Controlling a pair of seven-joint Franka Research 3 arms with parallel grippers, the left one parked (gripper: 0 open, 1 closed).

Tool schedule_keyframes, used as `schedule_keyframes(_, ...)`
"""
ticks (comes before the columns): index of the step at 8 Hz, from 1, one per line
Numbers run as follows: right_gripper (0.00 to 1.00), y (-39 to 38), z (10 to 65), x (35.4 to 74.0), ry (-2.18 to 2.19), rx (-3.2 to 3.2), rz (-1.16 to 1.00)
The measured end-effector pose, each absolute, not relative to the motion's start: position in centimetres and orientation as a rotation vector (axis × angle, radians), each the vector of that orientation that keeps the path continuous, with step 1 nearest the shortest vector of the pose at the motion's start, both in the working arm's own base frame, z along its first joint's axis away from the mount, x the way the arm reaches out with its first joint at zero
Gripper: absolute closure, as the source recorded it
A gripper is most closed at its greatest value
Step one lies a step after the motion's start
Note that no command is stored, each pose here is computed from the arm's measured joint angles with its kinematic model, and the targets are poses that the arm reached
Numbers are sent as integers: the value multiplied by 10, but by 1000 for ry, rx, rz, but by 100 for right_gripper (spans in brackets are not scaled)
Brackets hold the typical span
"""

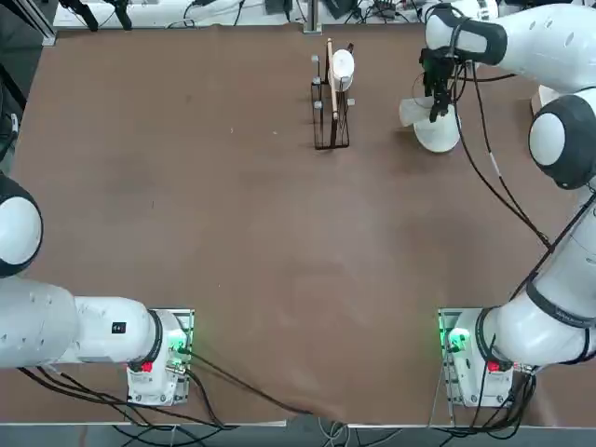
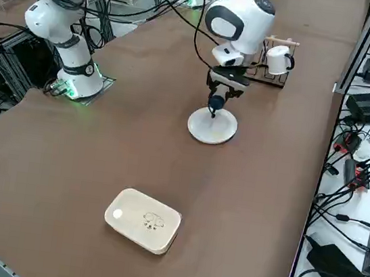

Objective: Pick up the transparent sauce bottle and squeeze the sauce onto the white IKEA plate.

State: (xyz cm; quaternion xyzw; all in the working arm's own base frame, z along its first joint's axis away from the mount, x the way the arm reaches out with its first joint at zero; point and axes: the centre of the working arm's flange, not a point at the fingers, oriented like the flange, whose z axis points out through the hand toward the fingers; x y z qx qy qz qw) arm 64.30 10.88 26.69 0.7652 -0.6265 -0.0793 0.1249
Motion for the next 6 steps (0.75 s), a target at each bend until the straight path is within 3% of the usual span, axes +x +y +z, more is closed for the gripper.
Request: schedule_keyframes(6, 52, 146, 276, 630, -1579, 2069, 130)
